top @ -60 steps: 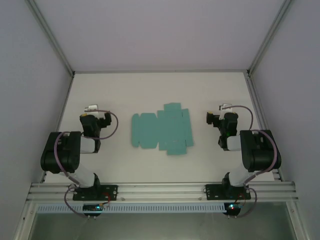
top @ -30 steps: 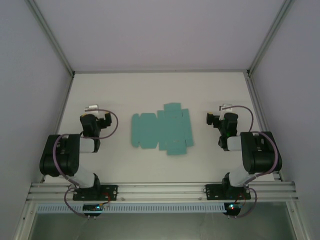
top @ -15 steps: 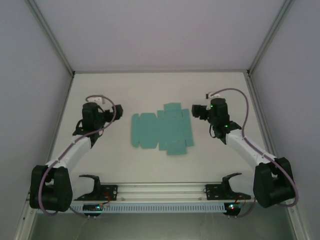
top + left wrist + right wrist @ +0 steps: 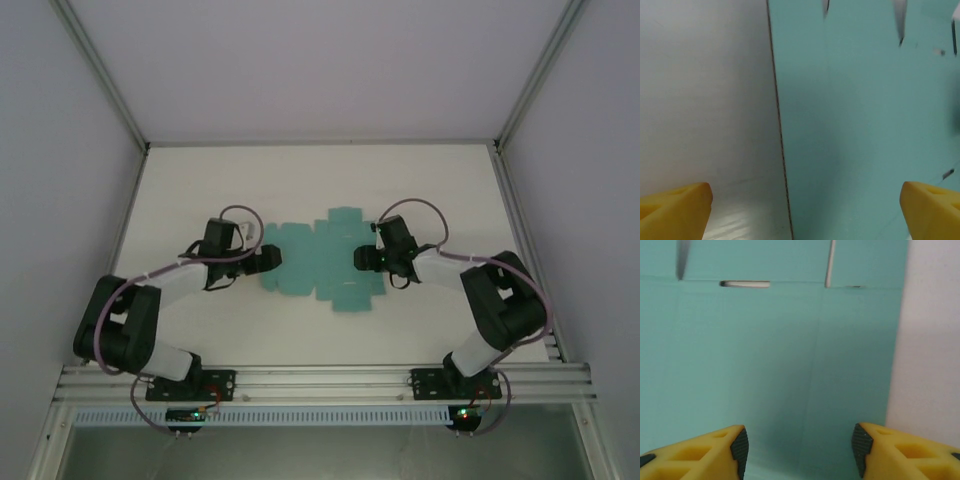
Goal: Assemble paper box
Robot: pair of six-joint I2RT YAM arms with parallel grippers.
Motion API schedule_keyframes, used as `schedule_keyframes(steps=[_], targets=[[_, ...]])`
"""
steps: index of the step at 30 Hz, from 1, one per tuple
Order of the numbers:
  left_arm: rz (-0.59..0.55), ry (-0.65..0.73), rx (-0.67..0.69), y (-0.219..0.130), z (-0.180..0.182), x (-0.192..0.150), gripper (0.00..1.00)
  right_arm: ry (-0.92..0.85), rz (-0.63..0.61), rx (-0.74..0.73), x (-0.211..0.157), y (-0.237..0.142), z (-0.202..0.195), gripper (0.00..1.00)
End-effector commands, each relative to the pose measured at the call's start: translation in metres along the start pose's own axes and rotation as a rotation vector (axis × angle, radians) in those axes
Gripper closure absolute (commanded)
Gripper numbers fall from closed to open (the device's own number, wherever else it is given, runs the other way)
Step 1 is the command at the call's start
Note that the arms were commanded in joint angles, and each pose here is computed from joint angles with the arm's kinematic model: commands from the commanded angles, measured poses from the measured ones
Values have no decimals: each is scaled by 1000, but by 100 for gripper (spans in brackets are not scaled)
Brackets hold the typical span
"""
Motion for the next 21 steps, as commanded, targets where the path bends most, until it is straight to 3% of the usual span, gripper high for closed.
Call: schedule_keyframes(steps=[1, 4, 9, 13, 16, 21], targets=[[26, 25, -94, 9, -12, 5, 6, 24, 37, 10, -7, 9, 1, 39], [13, 44, -134, 19, -14, 8, 13, 20, 45, 2, -12, 12, -2, 39], [-44, 38, -263, 24, -25, 20, 41, 28, 71, -3, -18, 14, -5, 39], [-109, 43, -309, 12, -36, 28, 78, 21, 59, -3, -12, 6, -2, 38], [-157, 49, -328, -4, -46, 34, 100, -11, 29, -8, 2, -14, 3, 35], [-228, 96, -483, -48, -77, 42, 100, -55, -87, 19, 31, -75, 11, 21]])
Point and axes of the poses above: each hand's point on the last joint's axis, 136 mm out from that joint toward the fingers, its own y axis out along the fingers, its own z axis along the line the jaws close on, x = y × z, the point moved 10 cm from there along -y, back along the fingers, and after that the axes turned 1 degree about -y, right-handed, at the moved point
